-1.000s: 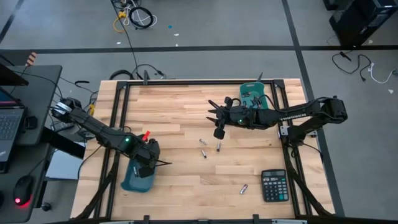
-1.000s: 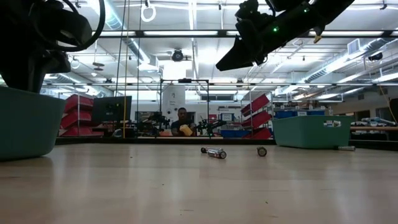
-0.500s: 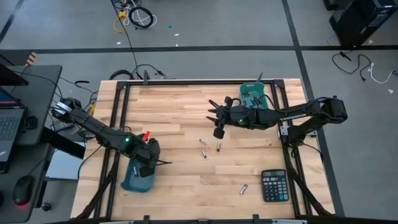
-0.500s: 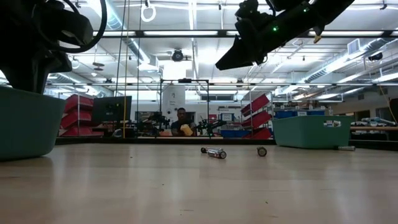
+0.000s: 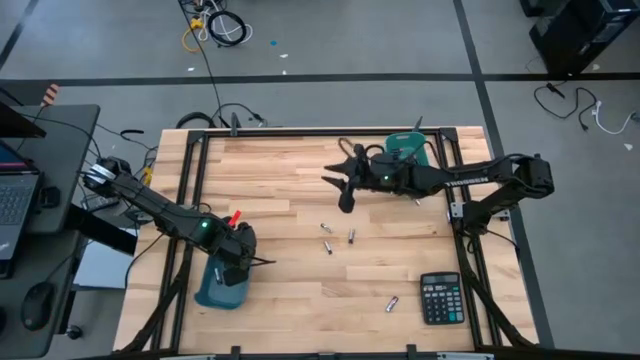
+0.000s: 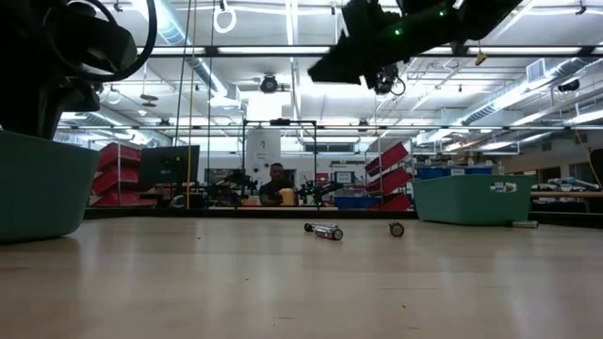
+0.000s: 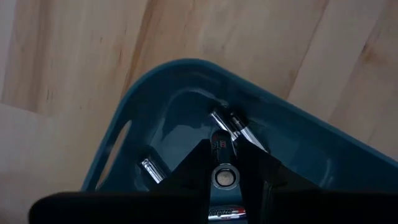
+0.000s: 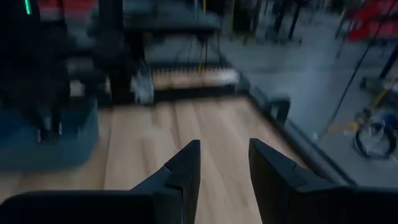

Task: Sort batteries
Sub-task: Put the silver battery into the blue bin

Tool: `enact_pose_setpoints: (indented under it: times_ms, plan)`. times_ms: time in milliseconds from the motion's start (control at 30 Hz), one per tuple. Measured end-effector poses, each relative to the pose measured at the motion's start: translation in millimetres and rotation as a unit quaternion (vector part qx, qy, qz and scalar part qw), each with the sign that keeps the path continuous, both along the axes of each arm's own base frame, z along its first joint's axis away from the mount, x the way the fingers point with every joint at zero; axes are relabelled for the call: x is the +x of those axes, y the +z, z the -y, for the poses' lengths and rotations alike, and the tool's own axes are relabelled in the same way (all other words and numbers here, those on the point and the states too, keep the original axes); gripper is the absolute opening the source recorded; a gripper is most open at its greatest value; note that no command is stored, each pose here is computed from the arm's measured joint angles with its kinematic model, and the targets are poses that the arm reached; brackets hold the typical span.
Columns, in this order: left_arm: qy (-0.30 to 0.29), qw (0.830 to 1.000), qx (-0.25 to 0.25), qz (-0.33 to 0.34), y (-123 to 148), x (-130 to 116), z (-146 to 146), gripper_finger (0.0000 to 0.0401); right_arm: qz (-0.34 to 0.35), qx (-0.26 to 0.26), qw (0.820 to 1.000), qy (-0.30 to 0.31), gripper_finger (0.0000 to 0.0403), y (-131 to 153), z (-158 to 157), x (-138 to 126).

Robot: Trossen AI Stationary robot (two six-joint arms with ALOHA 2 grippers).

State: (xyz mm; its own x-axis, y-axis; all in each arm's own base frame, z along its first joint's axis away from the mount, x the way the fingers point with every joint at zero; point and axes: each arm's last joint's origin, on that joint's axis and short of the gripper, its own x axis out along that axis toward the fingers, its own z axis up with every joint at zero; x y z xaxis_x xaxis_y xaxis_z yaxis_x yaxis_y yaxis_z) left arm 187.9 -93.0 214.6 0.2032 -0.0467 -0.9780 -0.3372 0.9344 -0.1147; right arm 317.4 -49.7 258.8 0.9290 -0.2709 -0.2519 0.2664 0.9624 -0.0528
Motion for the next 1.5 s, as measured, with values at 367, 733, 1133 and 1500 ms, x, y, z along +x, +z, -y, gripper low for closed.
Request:
enact_pose_setpoints:
  times_ms: [367, 733, 1133, 1500]
  plan:
    - [0.025, 1.000, -0.011, -0.008, -0.2, -0.8, 0.1, 0.0111, -0.067, -0.004, 0.997, -0.042, 0.0119, -11.9, -1.3, -4.8]
    - [0.014, 0.999, -0.029, -0.015, 8.5, 0.2, 1.3, 0.0142, 0.031, -0.036, 0.998, -0.050, 0.0098, 20.7, 39.4, 1.9]
    - [-0.077, 0.963, 0.207, 0.157, 70.6, 29.2, -13.1, 0.0142, -0.120, -0.017, 0.993, -0.013, 0.0023, 8.7, 30.3, -0.9]
    - [-0.132, 0.916, 0.327, 0.190, 77.9, 63.6, -54.2, 0.0142, -0.319, 0.102, 0.942, 0.033, 0.0007, -3.8, -12.2, -44.1]
